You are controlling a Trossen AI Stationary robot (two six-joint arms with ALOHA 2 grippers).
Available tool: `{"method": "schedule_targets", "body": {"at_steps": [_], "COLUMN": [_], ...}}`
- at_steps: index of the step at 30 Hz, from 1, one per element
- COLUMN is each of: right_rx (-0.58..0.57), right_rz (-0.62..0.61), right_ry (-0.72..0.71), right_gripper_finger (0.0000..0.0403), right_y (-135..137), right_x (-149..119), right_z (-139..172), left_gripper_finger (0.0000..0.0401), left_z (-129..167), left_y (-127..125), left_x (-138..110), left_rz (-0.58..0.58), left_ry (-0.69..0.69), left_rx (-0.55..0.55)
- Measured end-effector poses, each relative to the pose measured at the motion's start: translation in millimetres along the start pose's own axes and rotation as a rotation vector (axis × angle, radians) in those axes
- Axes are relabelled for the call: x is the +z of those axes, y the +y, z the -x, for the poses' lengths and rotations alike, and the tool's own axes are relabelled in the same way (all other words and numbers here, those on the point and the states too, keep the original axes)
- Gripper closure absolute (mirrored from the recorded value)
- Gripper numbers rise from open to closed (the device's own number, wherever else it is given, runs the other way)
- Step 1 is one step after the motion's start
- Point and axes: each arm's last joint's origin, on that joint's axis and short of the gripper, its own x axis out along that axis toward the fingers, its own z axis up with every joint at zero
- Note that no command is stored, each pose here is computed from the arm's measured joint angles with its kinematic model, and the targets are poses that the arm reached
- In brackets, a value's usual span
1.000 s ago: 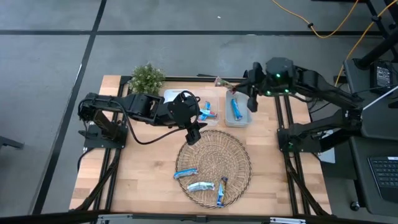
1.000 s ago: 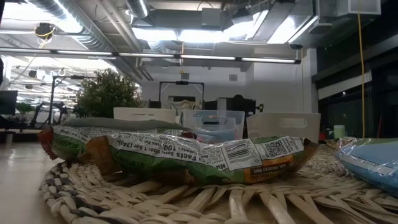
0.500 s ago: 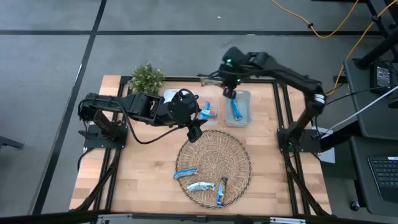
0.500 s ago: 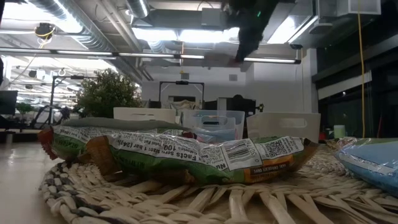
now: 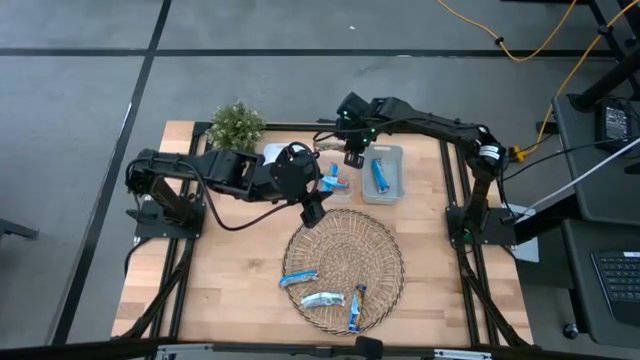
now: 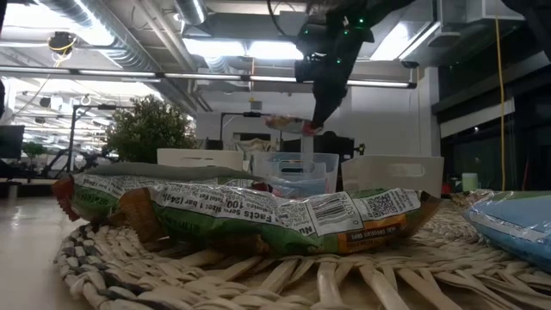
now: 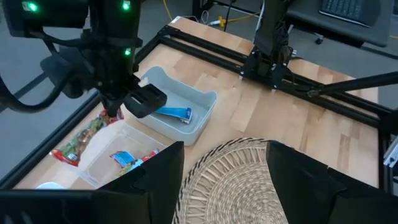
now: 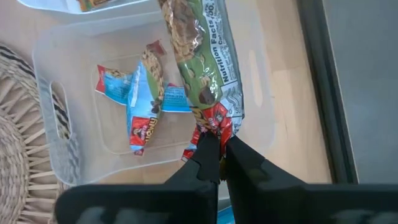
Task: Pick and place Granola Bars by type
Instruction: Put the red granola bar into the transparent bin
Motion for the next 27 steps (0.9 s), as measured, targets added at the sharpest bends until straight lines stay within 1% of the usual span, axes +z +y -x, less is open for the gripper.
{"method": "schedule_targets", "body": {"at_steps": [4, 9, 12, 15, 18, 20, 24, 27], "right_rx": [0.01, 0.008, 0.009, 0.01, 0.046, 0.076, 0.097, 0.096], "right_rz": [0.001, 0.002, -0.019, -0.023, -0.02, -0.018, 0.022, 0.082], "right_ry": [-0.011, -0.027, -0.023, -0.028, -0.067, -0.106, -0.18, -0.285], "right_gripper_finger": [0.0358, 0.03, 0.0266, 0.0243, 0.0233, 0.0233, 0.0242, 0.0249], "right_y": [0, 0, -1, 0, 4, 9, 25, 46], "right_x": [1, 4, 5, 7, 5, 0, -12, -23], "right_z": [-2, 1, 7, 19, 40, 62, 107, 148], "left_gripper_finger": [0.0182, 0.0182, 0.0182, 0.0182, 0.0182, 0.0182, 0.0182, 0.0182], "left_z": [0, 0, 0, 0, 0, 1, 5, 11], "left_y": [0, 1, 1, 1, 1, 0, -7, -15], "left_x": [0, -1, -2, -2, -3, -5, -13, -20], "left_rz": [-0.004, -0.008, -0.013, -0.014, -0.018, -0.028, -0.053, -0.081], "left_ry": [0.002, 0.009, 0.017, 0.019, 0.026, 0.042, 0.117, 0.144], "left_rx": [0.002, 0.004, 0.008, 0.009, 0.013, 0.007, -0.071, -0.099]}}
